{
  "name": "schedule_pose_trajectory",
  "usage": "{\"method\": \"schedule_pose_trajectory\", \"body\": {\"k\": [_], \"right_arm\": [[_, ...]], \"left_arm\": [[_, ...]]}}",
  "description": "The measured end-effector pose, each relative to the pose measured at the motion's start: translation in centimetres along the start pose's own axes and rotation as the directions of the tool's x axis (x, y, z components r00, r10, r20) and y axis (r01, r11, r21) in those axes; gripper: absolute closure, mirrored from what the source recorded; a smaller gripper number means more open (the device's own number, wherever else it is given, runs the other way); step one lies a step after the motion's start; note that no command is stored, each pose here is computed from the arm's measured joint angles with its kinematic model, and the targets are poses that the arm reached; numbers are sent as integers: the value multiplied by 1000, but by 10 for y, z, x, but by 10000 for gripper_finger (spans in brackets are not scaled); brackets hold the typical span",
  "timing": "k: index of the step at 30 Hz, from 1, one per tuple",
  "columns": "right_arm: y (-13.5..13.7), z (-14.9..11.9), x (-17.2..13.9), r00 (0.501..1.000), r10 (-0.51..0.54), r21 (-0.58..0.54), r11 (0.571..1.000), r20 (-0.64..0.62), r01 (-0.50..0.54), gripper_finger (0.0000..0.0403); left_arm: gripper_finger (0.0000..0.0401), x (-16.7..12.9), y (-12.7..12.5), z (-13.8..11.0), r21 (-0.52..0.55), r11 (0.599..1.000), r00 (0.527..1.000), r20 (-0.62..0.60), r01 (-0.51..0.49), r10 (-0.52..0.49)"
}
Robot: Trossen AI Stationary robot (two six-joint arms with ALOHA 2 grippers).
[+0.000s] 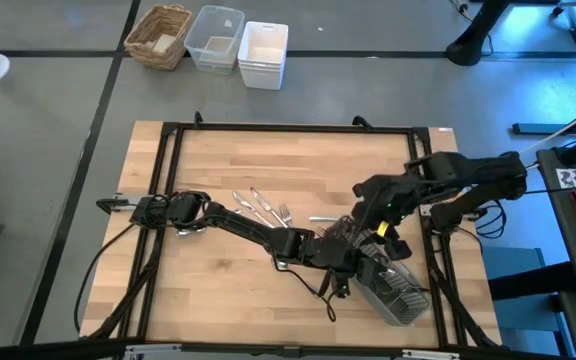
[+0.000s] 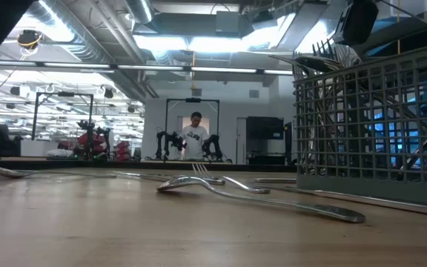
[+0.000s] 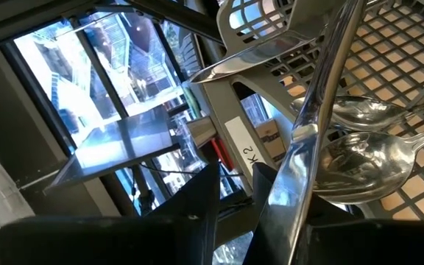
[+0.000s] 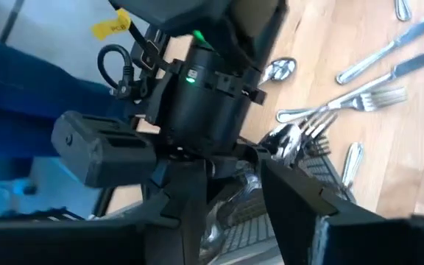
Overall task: Sort silverware
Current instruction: Put the silver table knife into the gray silverware basket
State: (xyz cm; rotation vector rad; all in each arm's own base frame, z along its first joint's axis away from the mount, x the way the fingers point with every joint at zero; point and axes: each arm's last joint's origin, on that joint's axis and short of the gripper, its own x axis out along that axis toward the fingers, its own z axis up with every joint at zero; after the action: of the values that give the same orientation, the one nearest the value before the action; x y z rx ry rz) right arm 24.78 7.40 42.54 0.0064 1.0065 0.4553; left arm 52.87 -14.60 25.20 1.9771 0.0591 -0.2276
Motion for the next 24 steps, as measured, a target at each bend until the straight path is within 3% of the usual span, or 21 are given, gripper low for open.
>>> {"method": "schedule_pose_trajectory", "body": {"k": [10, 24], "right_arm": [[-3, 9, 27, 996, -53, -57, 997, -66, 49, 269], [-3, 4, 30, 990, -31, -49, 999, -135, 24, 269]], "left_arm": [[325, 0, 0, 0, 0, 1000, 1000, -1, -1, 1], [326, 0, 0, 0, 16, 1000, 1000, 0, -2, 2]]}}
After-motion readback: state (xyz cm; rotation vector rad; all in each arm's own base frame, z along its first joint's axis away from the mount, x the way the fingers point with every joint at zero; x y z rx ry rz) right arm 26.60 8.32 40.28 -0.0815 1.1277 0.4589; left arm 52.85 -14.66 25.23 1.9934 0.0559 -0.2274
